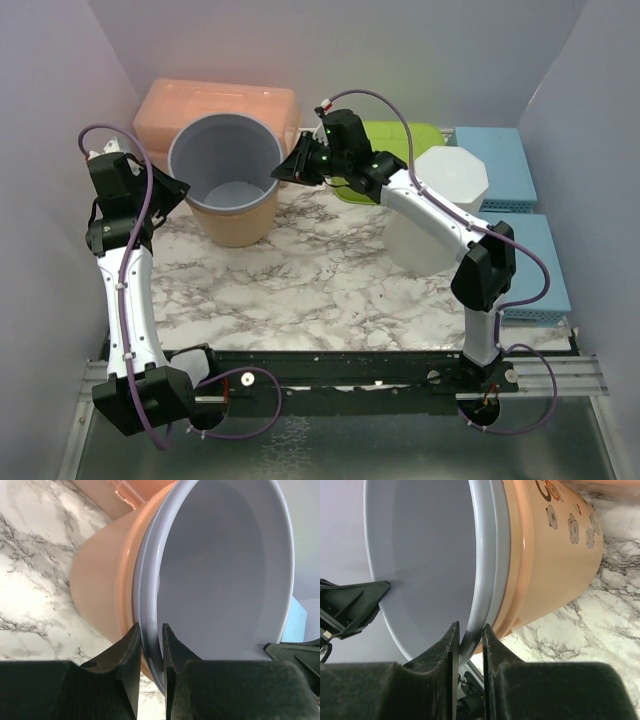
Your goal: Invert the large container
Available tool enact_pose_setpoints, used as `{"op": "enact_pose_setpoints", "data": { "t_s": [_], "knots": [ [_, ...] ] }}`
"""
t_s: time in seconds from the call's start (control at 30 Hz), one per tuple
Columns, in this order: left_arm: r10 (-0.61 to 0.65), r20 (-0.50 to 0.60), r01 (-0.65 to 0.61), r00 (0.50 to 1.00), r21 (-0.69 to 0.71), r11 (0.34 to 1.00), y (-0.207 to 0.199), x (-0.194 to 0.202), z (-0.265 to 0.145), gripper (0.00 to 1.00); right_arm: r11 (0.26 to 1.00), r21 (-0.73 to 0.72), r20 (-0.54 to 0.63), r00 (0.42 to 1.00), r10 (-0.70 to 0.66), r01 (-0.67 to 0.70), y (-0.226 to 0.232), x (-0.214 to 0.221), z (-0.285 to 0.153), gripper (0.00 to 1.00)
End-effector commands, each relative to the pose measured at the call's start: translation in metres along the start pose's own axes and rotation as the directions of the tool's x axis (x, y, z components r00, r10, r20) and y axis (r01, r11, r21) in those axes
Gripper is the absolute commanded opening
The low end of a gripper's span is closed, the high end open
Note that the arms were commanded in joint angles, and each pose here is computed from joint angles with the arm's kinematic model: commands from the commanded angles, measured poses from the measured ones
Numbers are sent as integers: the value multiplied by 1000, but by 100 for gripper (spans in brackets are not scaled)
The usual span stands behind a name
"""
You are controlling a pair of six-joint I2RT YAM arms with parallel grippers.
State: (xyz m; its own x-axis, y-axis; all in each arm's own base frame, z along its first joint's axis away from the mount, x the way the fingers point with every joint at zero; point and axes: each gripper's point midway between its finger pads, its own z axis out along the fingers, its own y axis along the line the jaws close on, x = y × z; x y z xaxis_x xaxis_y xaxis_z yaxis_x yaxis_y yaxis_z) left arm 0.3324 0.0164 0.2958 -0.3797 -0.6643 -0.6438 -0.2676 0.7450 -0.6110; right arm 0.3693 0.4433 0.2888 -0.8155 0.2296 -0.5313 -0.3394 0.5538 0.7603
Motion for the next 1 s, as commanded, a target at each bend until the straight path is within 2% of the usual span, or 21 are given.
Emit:
{"op": "enact_pose_setpoints", "data": {
  "t_s": [0.0, 0.23, 0.63, 0.73, 0.83, 0.97],
  "knots": [
    [63, 80, -76, 995, 176, 981, -51, -28, -23, 7, 970, -228, 9, 996, -84, 84, 67, -9, -24, 7],
    [68, 87, -84, 994, 195, 977, -58, -33, -26, 4, 968, -247, 41, 999, -19, 28, 74, -15, -27, 9],
    [82, 99, -100, 992, 190, 977, -58, -35, -28, 4, 957, -287, 34, 999, -28, 37, 83, -16, -29, 11],
    [116, 110, -137, 987, 213, 967, -64, -37, -33, 0, 951, -307, 39, 999, -31, 42, 87, -17, -30, 14],
    [137, 124, -162, 983, 219, 962, -67, -38, -34, 0, 942, -336, 67, 998, 4, 19, 90, -23, -33, 20],
    [127, 121, -152, 984, 219, 964, -66, -37, -34, 0, 912, -403, 90, 988, 123, -77, 89, -36, -34, 32]
  ]
}}
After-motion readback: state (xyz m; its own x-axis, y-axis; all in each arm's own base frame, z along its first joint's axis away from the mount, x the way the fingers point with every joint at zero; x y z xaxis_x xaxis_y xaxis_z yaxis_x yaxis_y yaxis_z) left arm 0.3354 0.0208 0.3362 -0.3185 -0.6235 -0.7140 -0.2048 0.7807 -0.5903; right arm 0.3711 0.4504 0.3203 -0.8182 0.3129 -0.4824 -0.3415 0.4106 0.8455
